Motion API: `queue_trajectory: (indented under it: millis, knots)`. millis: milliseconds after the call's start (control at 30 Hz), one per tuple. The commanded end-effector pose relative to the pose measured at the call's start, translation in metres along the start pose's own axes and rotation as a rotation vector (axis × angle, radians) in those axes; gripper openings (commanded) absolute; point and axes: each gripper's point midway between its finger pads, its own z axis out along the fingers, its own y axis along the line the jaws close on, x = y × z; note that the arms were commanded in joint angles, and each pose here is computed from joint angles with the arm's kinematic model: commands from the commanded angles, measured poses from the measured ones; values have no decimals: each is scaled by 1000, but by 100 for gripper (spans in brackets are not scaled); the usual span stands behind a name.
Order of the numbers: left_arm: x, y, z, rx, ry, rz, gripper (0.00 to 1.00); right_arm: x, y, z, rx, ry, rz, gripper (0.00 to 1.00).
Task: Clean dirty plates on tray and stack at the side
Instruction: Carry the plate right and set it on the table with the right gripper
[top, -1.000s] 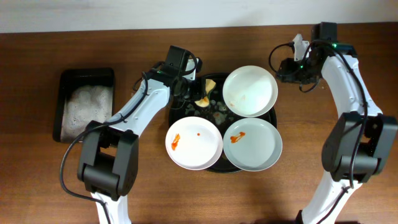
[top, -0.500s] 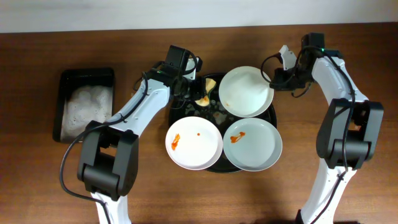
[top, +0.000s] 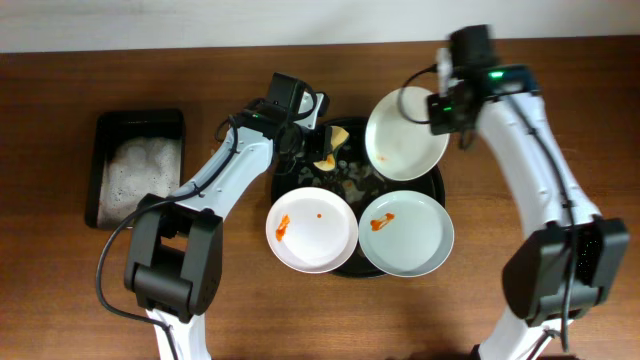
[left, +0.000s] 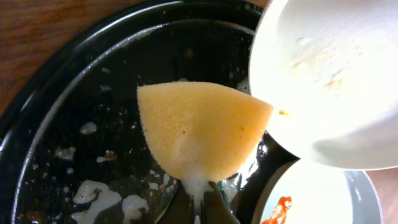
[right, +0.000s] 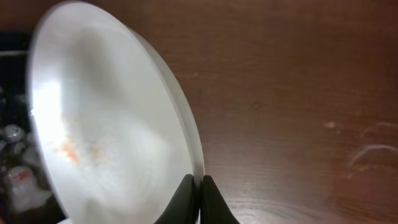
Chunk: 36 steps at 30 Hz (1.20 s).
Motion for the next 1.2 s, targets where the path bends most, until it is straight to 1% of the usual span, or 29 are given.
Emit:
queue_trajectory:
  millis: [0,67,100,167,233,300,333,467,600,700,800,933,1033,1100,1167]
  knots:
    - [-1,-6,-11,10,-4,102,1,-10,-7,-24,336,-63,-24,4]
    - [7,-1,-11,-14,26,121,1,-14,10,-38,414,-112,-44,4]
    - [9,5,-11,-48,36,116,1,-15,14,-43,442,-128,-46,4]
    - [14,9,-12,-65,55,118,1,-16,19,-53,508,-161,-44,4]
    - [15,9,-12,-65,58,116,11,-17,23,-62,556,-181,-66,4]
    - [15,9,-12,-65,58,116,12,-15,25,-67,591,-189,-75,4]
    - [15,9,-12,-65,58,116,14,-14,26,-70,603,-192,-80,4]
    - [15,9,-12,-65,58,116,24,-14,29,-70,600,-195,-85,4]
    - [15,9,-12,-64,57,117,25,-12,35,-63,537,-176,-79,4]
    - [15,8,-12,-61,57,116,25,-11,24,-55,507,-158,-20,4]
    - [13,2,-15,-33,52,120,25,-2,8,-28,325,-62,79,4]
    - [-13,-21,-52,-16,-52,183,25,12,-27,1,9,49,299,4]
    - [-22,-34,-78,-16,-105,235,26,22,-74,9,-168,72,497,4]
    - [-21,-34,-80,-21,-104,234,27,34,-114,13,-150,78,648,4]
    - [-20,-34,-80,-21,-102,233,27,52,-160,14,-111,78,760,4]
